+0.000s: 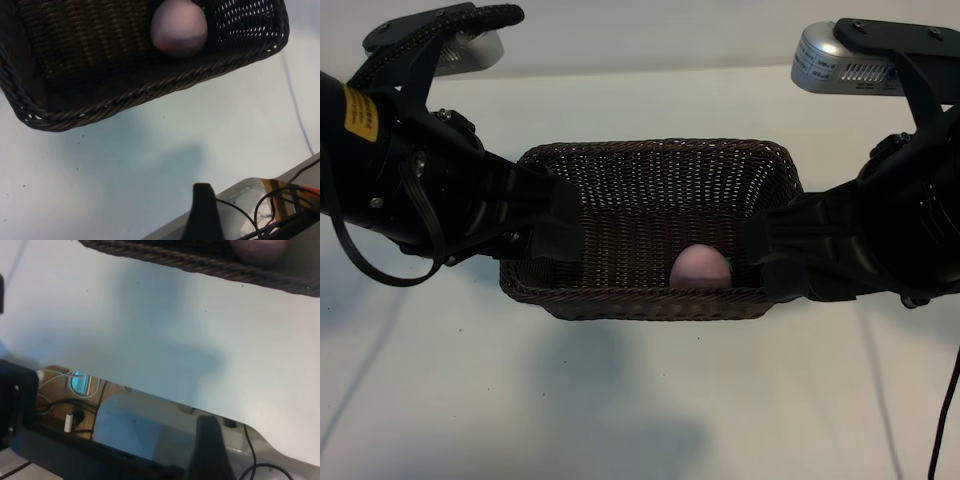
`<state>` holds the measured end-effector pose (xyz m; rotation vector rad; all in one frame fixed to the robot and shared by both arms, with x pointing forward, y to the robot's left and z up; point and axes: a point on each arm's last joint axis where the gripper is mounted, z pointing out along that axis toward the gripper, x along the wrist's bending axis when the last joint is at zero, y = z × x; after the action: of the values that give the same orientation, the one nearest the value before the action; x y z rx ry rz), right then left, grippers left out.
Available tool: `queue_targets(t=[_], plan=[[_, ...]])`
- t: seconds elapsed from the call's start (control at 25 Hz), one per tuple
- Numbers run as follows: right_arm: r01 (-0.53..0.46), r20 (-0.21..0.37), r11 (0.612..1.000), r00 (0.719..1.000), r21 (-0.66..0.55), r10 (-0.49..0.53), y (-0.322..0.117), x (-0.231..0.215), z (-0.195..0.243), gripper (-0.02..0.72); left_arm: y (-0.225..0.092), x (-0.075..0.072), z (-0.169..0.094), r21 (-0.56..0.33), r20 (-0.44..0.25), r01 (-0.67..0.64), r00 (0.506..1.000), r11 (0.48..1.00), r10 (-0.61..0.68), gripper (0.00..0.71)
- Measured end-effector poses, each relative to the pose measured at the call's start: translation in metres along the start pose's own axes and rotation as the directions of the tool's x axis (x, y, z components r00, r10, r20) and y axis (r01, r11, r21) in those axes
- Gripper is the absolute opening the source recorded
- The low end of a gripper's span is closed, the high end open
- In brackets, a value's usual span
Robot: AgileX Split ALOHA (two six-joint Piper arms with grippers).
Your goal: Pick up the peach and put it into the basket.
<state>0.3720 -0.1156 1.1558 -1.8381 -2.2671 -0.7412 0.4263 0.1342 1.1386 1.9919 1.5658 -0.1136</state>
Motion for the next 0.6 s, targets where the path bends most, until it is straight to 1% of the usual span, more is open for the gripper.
queue_targets(t=[0.6], plan=[[-0.006, -0.012, 1.0, 1.0, 0.009, 0.006, -0.0008, 0.0011, 0.0, 0.507, 0.0, 0.0, 0.0, 0.0, 0.0, 0.0, 1.0, 1.0, 0.0, 0.531]])
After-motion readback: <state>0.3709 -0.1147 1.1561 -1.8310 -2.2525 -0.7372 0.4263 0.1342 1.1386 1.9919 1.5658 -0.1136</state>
